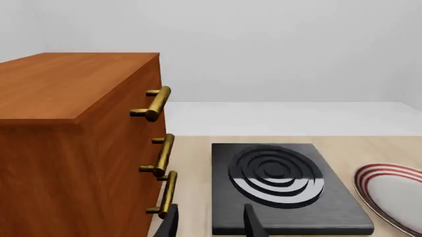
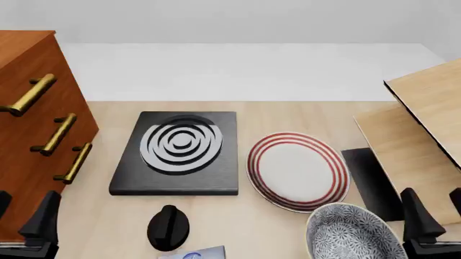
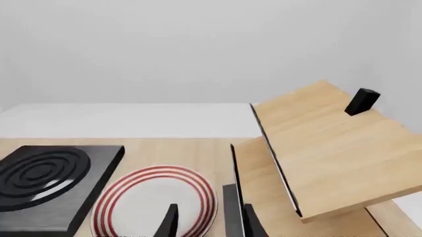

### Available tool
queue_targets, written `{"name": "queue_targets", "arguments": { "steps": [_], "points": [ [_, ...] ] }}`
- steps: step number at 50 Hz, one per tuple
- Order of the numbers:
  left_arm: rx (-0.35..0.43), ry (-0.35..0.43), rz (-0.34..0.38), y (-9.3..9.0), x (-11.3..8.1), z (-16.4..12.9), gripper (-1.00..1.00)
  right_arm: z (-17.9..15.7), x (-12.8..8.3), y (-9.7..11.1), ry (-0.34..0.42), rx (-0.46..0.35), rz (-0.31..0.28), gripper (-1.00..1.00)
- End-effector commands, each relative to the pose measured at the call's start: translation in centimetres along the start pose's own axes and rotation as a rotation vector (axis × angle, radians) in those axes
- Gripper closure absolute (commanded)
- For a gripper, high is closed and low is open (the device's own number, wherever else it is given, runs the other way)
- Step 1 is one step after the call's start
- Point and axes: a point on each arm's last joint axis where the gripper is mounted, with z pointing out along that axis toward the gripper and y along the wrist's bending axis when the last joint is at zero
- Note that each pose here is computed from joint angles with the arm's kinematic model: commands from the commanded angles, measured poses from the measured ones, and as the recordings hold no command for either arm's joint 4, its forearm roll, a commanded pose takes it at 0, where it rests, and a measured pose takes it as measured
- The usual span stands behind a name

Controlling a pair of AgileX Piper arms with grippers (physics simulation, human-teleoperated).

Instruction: Pick up the cream cheese and put it in the bowl.

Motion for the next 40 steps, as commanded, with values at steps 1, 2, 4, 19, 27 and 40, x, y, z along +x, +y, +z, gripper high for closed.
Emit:
{"name": "queue_targets", "arguments": {
  "steps": [1, 2, 4, 19, 27, 40],
  "points": [
    [0.0, 0.0, 0.0, 0.0, 0.0, 0.0, -1.0, -0.2, 0.3, 0.1, 0.014, -0.013, -0.006, -1.0],
    [0.0, 0.0, 0.0, 0.0, 0.0, 0.0, -1.0, -0.2, 0.3, 0.1, 0.013, -0.015, -0.006, -1.0],
    [0.0, 0.0, 0.0, 0.0, 0.0, 0.0, -1.0, -0.1, 0.3, 0.1, 0.019, -0.025, -0.009, -1.0],
    [0.0, 0.0, 0.0, 0.0, 0.0, 0.0, -1.0, 0.0, -1.8, 1.2, 0.066, -0.214, -0.082, -1.0],
    [0.0, 0.0, 0.0, 0.0, 0.0, 0.0, -1.0, 1.0, -3.5, 2.5, 0.127, -0.379, -0.139, -1.0],
    [0.0, 0.0, 0.0, 0.0, 0.0, 0.0, -1.0, 3.6, -4.6, 6.3, 0.205, -0.636, -0.247, -1.0]
  ]
}}
